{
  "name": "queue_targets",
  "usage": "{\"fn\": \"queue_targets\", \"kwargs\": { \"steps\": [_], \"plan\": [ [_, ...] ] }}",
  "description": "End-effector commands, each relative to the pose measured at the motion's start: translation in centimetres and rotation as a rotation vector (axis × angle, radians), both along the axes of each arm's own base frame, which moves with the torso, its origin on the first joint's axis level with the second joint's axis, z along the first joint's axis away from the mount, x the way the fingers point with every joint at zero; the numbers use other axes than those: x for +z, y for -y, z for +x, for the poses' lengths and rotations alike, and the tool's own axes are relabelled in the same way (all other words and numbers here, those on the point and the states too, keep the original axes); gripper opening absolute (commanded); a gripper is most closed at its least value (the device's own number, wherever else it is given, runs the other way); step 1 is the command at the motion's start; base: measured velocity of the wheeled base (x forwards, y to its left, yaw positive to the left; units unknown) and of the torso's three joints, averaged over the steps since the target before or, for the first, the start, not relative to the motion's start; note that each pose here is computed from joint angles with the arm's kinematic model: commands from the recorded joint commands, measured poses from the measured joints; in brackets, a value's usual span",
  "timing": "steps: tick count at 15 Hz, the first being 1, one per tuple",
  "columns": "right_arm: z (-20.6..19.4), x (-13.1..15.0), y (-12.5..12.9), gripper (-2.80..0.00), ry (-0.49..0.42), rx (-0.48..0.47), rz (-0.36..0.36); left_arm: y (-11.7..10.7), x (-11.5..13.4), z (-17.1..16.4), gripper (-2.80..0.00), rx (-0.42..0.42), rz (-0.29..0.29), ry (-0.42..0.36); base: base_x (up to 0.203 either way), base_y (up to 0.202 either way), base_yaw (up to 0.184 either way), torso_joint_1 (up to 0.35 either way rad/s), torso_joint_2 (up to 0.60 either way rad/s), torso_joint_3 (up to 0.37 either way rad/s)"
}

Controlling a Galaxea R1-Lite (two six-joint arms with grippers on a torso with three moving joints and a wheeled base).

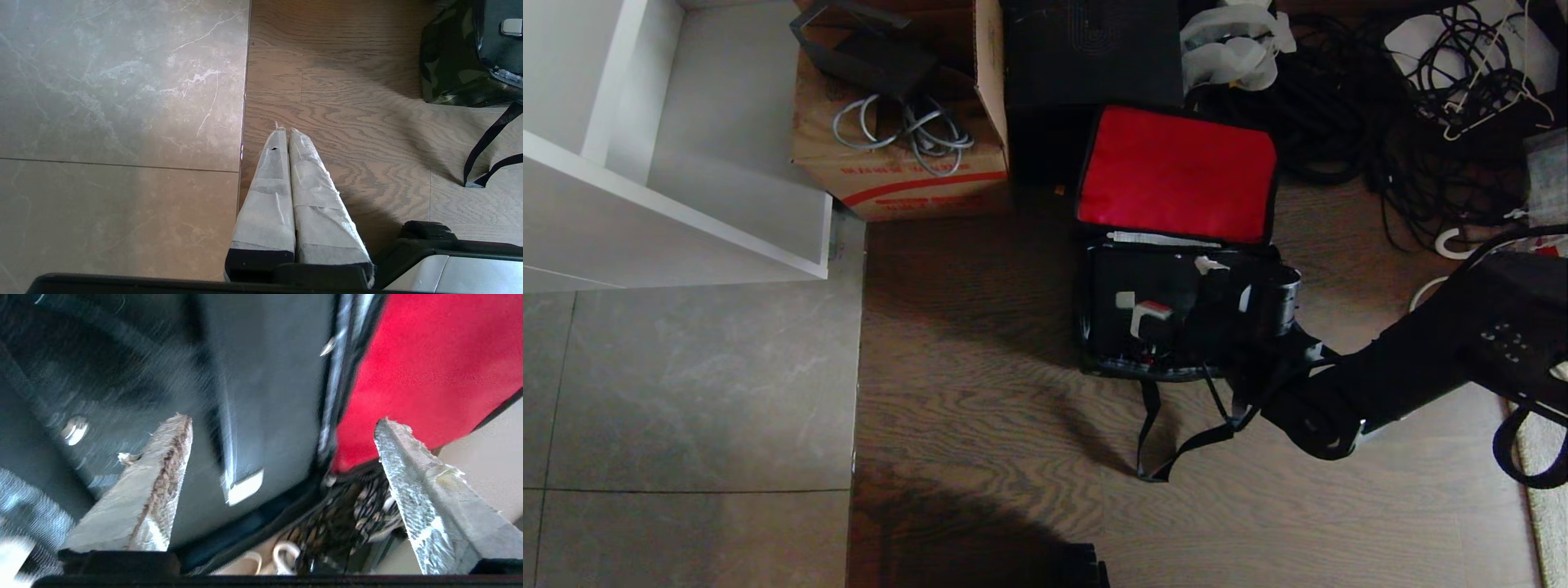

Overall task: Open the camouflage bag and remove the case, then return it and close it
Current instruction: Grip the handle

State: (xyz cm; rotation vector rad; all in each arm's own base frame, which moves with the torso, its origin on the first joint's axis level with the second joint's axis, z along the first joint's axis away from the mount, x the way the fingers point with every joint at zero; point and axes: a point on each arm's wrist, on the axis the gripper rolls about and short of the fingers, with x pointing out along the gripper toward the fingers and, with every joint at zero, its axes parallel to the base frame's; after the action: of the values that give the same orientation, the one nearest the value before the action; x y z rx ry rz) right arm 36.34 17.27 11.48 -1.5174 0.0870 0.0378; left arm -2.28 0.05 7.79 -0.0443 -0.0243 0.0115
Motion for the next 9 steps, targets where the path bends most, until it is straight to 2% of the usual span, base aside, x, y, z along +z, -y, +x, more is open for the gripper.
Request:
{"fn": "queue_targets", "kwargs": {
  "steps": [1, 3, 6, 9],
  "plan": [
    [-0.8, 0.9, 0.4, 0.0, 0.011, -0.014, 0.0, 0.0, -0.2, 0.1, -2.8, -0.001, 0.0, -0.007, 0.0, 0.0, 0.0, 0.0, 0.0, 0.0],
    [-1.3, 1.7, 0.7, 0.0, 0.025, -0.017, 0.014, 0.0, -0.2, 0.1, -2.8, 0.0, 0.0, -0.008, 0.0, 0.0, 0.0, 0.0, 0.0, 0.0],
    [-0.5, 0.3, 0.3, 0.0, 0.078, -0.019, 0.062, 0.0, -0.2, 0.1, -2.8, 0.0, 0.0, -0.007, 0.0, 0.0, 0.0, 0.0, 0.0, 0.0],
    [-0.5, -0.6, 0.3, 0.0, 0.05, -0.021, 0.052, 0.0, -0.3, 0.1, -2.8, 0.0, 0.0, -0.009, 0.0, 0.0, 0.0, 0.0, 0.0, 0.0]
  ]
}}
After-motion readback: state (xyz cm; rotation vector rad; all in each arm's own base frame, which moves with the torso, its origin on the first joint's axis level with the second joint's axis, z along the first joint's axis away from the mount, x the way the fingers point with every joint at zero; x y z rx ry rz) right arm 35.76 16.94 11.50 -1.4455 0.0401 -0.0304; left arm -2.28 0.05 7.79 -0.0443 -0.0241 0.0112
